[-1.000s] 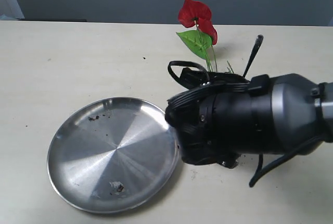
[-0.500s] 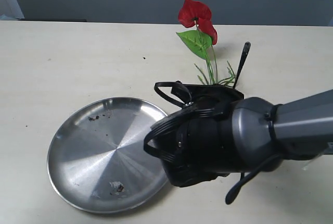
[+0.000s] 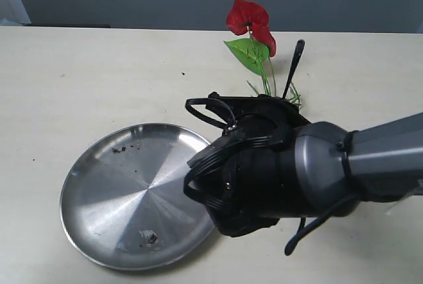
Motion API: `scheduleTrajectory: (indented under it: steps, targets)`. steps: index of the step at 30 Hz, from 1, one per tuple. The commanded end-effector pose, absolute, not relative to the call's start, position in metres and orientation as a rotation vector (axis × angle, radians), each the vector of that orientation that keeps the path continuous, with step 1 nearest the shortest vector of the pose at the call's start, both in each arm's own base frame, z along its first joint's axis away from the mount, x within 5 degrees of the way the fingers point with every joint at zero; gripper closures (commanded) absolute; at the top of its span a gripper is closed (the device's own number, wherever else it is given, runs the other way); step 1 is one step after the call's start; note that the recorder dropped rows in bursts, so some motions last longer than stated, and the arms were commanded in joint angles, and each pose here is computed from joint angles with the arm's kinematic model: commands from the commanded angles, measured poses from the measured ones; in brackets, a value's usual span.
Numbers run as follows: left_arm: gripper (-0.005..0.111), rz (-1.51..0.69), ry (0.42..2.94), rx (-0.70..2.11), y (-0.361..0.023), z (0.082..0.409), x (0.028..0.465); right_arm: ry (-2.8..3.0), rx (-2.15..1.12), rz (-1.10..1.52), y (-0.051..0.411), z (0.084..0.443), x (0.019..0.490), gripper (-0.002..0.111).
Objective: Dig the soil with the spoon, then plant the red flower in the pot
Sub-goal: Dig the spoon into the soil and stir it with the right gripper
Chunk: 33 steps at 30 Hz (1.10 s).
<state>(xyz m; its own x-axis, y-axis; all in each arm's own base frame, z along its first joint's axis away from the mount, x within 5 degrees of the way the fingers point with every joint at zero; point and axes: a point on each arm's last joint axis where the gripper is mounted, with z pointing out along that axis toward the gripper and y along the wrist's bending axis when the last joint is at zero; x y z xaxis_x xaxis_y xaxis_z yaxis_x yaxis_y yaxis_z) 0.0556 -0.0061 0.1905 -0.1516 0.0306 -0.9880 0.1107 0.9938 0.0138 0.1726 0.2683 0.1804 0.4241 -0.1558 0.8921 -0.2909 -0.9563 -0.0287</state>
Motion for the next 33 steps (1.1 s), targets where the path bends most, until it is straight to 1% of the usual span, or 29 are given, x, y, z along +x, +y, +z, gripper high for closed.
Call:
scheduleTrajectory:
  steps: [1, 8, 11, 13, 15, 17, 23, 26, 30, 33]
  targets:
    - [0.106, -0.077, 1.713, 0.106, -0.006, 0.192, 0.055, -0.427, 2.561, 1.62, 0.268, 0.195, 0.172, 0.109]
    - [0.106, -0.077, 1.713, 0.106, -0.006, 0.192, 0.055, -0.498, 2.595, 1.67, 0.261, 0.22, 0.171, 0.109]
    - [0.106, -0.077, 1.713, 0.106, -0.006, 0.192, 0.055, -0.51, 2.601, 1.678, 0.26, 0.224, 0.17, 0.109]
    - [0.106, -0.077, 1.713, 0.106, -0.006, 0.192, 0.055, -0.514, 2.601, 1.663, 0.26, 0.221, 0.17, 0.109]
    - [0.106, -0.077, 1.713, 0.106, -0.006, 0.192, 0.055, -0.547, 2.601, 1.564, 0.26, 0.207, 0.168, 0.109]
    - [0.106, -0.077, 1.713, 0.106, -0.006, 0.192, 0.055, -0.53, 2.585, 1.522, 0.259, 0.196, 0.167, 0.109]
    - [0.106, -0.077, 1.713, 0.106, -0.006, 0.192, 0.055, -0.457, 2.535, 1.485, 0.265, 0.167, 0.17, 0.109]
    - [0.106, -0.077, 1.713, 0.106, -0.006, 0.192, 0.055, -0.463, 2.534, 1.505, 0.267, 0.166, 0.171, 0.109]
    - [0.106, -0.077, 1.713, 0.106, -0.006, 0.192, 0.055, -0.465, 2.539, 1.613, 0.27, 0.174, 0.174, 0.109]
    - [0.106, -0.077, 1.713, 0.106, -0.006, 0.192, 0.055, -0.463, 2.545, 1.645, 0.27, 0.181, 0.174, 0.109]
